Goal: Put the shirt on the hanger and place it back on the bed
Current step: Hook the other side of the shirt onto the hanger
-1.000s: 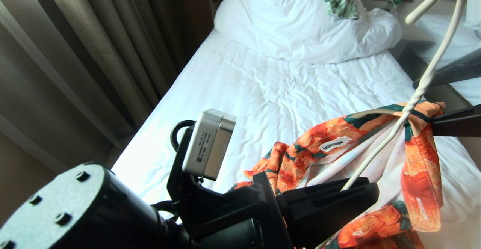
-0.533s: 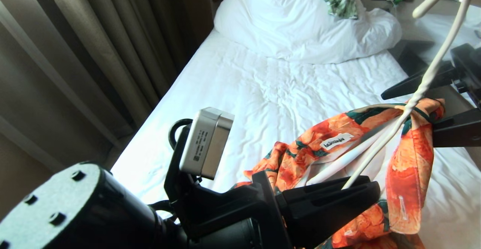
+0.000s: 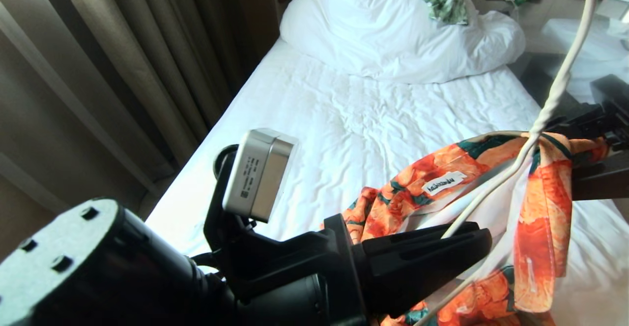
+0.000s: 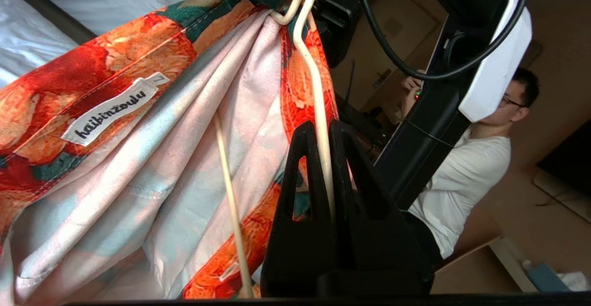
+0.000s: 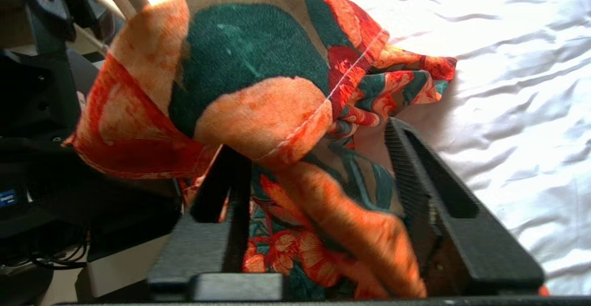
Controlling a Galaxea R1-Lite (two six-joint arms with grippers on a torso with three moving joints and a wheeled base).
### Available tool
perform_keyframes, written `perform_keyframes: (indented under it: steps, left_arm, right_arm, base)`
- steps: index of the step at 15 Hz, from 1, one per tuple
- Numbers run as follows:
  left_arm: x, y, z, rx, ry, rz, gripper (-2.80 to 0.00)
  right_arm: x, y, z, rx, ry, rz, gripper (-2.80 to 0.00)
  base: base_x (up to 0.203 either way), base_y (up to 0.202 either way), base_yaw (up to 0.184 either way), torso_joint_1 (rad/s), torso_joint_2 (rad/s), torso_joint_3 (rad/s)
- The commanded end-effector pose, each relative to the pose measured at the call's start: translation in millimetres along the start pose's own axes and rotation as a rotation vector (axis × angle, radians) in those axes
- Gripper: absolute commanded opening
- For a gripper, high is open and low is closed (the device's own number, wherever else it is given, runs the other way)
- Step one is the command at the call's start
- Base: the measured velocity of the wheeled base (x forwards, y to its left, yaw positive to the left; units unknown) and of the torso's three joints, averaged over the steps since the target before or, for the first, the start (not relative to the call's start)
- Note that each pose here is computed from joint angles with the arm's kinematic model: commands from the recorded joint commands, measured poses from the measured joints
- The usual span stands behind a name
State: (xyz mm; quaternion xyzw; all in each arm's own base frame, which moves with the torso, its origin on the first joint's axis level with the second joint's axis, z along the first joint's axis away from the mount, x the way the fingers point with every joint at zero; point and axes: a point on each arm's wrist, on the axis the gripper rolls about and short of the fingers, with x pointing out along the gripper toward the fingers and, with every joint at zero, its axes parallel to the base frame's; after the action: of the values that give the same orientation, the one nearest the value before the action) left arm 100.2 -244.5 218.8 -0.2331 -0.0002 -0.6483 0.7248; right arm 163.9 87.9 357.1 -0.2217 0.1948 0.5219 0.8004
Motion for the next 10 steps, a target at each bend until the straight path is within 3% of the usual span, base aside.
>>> perform_keyframes:
  steps: [1,3,10]
  left_arm:
    - [-2.1,-0.3,9.8,0.012,-0.031,-0.016,-2.8]
    - [0.8,3.3,16.5,0.022,-0.039,-0.014,-2.8]
    - [4.1,4.4,38.4,0.049,0.102,0.081,-2.8]
  right_arm:
    - [-11.0,10.8,-2.3,-0.003,-0.01,0.02,-2.8]
    - [-12.5,13.2,-3.2,0.005,-0.019,0.05,-2.8]
    - [-14.9,15.3,-2.0,0.016,-0.056,0.088,-2.8]
  base:
    - [0.0,0.0,0.0,0.0,0.0,0.0]
    - [0.0,0.0,0.0,0.0,0.0,0.0]
    - [0.0,0.0,0.0,0.0,0.0,0.0]
